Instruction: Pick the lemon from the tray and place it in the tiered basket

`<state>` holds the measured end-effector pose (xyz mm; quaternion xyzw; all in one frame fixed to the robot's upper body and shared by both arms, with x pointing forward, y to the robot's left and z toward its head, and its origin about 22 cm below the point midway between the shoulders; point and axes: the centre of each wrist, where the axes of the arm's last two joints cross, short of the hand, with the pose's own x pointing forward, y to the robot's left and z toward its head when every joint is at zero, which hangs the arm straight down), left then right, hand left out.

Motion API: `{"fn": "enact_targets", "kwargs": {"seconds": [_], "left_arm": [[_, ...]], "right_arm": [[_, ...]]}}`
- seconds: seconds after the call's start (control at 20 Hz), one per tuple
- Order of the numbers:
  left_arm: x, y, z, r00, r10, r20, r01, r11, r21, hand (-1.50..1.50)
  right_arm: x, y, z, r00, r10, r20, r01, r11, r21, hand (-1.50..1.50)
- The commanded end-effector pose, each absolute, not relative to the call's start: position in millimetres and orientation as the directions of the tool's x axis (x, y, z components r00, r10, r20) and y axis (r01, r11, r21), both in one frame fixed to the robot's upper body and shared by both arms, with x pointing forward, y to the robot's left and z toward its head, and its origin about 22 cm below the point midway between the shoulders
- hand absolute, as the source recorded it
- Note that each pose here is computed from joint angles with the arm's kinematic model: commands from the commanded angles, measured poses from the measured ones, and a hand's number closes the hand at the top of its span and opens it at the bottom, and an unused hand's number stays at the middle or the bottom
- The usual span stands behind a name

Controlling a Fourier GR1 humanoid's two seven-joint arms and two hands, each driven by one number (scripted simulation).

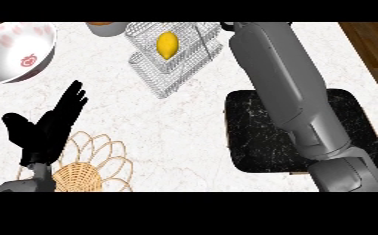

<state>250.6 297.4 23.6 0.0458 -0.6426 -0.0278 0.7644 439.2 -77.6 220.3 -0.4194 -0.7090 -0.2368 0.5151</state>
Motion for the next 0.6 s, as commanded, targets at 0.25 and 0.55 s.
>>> {"fn": "enact_targets", "kwargs": {"seconds": [0.25,0.55], "left_arm": [[238.1,313.5,18.7,0.176,-0.099,0.979,-0.058,0.992,0.111,0.00],[232.0,313.8,15.9,0.189,-0.102,0.977,-0.055,0.992,0.114,0.00]], "right_arm": [[390.0,-143.1,211.1,-0.159,0.331,0.930,0.877,0.480,-0.021,-1.50],[330.0,-185.5,230.6,-0.148,0.353,0.924,0.861,0.505,-0.055,-1.50]]}}
